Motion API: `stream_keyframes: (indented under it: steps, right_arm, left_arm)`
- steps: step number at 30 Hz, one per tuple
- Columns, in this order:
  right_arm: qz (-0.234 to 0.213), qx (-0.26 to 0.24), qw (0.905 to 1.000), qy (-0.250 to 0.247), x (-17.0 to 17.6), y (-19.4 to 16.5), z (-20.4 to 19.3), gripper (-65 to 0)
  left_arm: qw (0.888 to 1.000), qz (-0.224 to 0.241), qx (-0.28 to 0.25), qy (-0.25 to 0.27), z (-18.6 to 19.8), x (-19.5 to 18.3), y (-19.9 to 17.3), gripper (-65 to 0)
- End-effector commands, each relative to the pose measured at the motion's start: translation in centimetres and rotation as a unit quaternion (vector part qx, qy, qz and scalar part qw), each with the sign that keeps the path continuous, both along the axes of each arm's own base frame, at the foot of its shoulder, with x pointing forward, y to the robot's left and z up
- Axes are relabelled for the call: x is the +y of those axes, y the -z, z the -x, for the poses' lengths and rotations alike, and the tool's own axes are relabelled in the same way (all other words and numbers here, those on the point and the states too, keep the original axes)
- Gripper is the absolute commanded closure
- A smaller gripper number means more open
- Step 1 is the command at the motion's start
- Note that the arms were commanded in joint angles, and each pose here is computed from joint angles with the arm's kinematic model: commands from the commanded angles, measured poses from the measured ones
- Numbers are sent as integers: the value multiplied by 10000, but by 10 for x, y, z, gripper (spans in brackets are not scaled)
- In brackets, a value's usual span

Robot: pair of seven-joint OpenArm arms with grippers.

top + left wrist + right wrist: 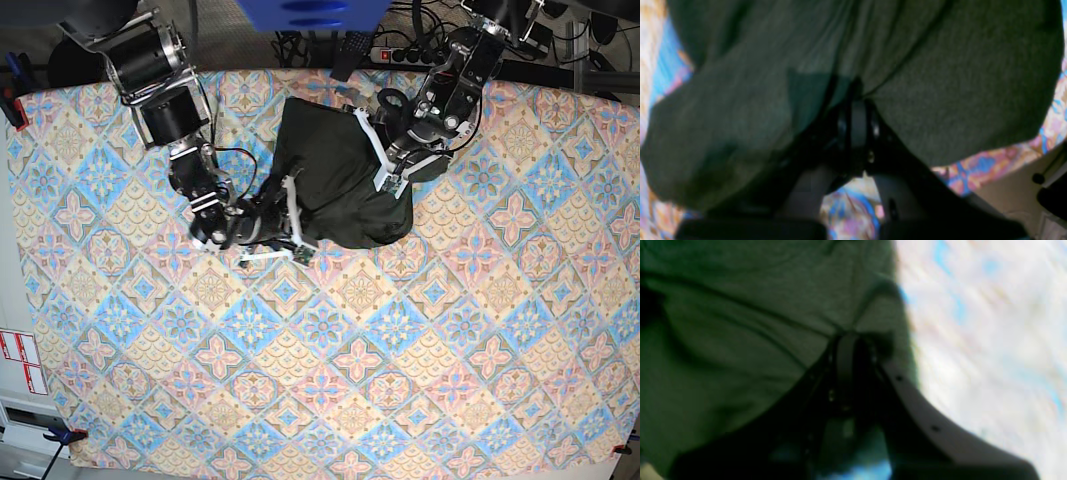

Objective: Fold the T-shirt properly
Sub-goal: 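Lift and fold the bundle with both grippers toward each other, then release the bundle and raise both grippers away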

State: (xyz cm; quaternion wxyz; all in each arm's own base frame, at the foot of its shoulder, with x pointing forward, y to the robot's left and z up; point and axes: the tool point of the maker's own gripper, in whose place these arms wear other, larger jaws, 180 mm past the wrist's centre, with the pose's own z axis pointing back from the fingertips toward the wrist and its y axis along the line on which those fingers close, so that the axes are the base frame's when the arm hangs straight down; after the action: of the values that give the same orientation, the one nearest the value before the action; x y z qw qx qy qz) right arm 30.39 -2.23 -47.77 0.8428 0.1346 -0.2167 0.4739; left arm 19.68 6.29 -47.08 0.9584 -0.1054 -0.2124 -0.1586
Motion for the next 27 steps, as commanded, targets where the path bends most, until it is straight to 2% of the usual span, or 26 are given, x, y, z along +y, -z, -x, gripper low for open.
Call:
stream_keyframes:
  steps: [1, 5, 11, 16, 18, 22, 27]
  right_arm:
    - [413, -17, 9991, 99, -23, 4, 2, -38]
    - [396, -276, 9986, 205, -37, -9, 8, -38]
    - [613, -319, 9976, 84, -39, -17, 33, -38]
    - [538, -772, 9956, -12, -38, -44, 32, -38]
    - [530, -915, 9943, 135, -46, -53, 25, -38]
    - [543, -1076, 9898, 758, -80, -64, 8, -38]
    - [664, -613, 9897, 1114, -104, -37, 17, -38]
  left_arm:
    - [9995, -242, -188, -51, -13, 8, -1, 0]
    - [9985, -360, -413, -50, -36, 5, -6, 0]
    - [9932, -274, -1130, -45, -76, -7, -30, 0]
    - [9914, -127, -1303, -87, -85, -17, -43, 0]
    - [9924, -197, -1216, -71, -74, -10, -38, 0]
    - [9940, -361, -1032, -26, -49, 7, -28, 0]
    - [9960, -426, -785, 47, -28, 9, -15, 0]
